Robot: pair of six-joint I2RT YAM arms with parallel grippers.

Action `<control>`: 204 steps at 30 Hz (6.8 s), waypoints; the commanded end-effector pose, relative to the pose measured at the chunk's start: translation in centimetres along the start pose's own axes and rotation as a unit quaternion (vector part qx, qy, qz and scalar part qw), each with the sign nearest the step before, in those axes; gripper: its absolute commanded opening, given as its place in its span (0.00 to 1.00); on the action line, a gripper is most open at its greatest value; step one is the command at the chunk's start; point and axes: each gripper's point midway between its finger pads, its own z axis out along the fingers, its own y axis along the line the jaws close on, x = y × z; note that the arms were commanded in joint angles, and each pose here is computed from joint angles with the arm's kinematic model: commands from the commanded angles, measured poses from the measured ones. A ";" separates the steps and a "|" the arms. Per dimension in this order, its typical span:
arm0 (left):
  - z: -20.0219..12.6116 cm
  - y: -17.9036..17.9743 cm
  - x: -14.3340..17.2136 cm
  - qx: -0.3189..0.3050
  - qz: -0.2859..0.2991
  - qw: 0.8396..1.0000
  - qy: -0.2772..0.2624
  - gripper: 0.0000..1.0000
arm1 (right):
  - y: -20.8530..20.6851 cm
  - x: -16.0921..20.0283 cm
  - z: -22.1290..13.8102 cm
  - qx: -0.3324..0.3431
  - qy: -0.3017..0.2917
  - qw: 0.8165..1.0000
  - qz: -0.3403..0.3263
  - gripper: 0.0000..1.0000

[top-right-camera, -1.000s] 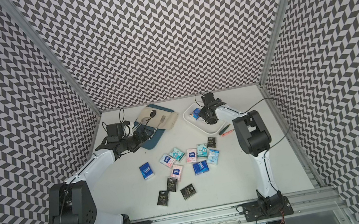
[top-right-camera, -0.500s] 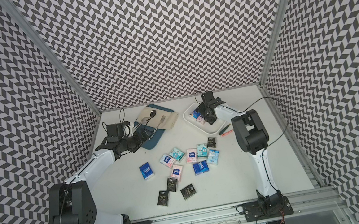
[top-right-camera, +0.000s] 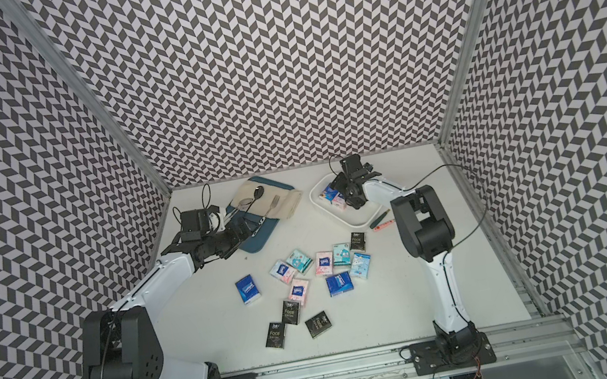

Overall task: Put the pocket tissues into the storage box
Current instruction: Place the pocket tissues in the storage box, then pick up the pocket tissues from the center of the board, then place the pocket tissues in the storage box, then move the storage box to the center of the board.

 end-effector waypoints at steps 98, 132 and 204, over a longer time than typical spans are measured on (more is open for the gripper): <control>0.4 -2.5 4.0 0.039 0.006 0.999 0.031 1.00 | 0.4 1.0 -12.1 0.008 -0.052 0.983 -0.176 0.49; 0.4 -2.4 3.8 0.027 0.019 0.999 0.034 1.00 | -2.0 -1.4 -5.0 0.047 -0.036 0.996 -0.071 0.77; 0.7 -1.7 3.9 0.005 0.032 0.998 0.046 1.00 | -4.1 4.3 -5.3 0.093 0.078 0.882 -0.456 0.17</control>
